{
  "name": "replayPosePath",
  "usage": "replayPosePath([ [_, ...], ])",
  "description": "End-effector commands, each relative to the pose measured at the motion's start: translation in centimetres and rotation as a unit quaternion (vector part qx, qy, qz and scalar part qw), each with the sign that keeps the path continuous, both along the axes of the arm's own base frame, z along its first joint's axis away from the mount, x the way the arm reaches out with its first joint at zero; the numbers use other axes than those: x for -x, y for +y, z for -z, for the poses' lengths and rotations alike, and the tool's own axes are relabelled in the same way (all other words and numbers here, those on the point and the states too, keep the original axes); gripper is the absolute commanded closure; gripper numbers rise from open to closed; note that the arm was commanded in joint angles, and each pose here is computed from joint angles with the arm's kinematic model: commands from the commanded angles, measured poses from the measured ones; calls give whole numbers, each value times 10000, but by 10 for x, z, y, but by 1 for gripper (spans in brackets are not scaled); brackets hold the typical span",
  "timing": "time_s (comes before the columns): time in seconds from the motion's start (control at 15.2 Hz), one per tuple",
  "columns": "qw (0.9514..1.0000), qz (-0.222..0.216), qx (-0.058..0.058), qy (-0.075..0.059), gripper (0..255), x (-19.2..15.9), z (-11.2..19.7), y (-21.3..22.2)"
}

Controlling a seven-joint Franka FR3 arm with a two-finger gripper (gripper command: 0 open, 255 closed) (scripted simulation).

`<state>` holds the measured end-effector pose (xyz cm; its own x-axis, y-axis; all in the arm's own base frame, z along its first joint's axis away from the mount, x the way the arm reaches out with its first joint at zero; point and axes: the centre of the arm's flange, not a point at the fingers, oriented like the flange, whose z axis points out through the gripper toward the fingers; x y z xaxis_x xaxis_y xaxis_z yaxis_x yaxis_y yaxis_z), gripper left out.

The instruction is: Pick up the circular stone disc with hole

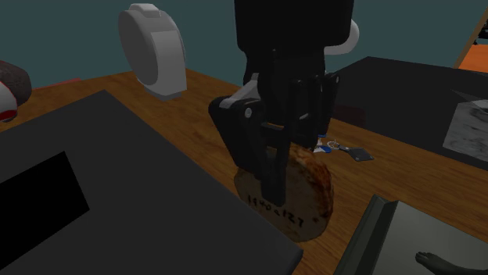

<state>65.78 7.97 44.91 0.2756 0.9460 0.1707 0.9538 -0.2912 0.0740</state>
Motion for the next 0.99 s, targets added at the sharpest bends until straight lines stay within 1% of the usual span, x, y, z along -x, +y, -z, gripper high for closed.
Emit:
replayPosePath([
  [0.0, 10000, 4, 3, 1, 255, 1, 0, 0],
  [0.92, 10000, 4, 3, 1, 255, 1, -73, 0],
])
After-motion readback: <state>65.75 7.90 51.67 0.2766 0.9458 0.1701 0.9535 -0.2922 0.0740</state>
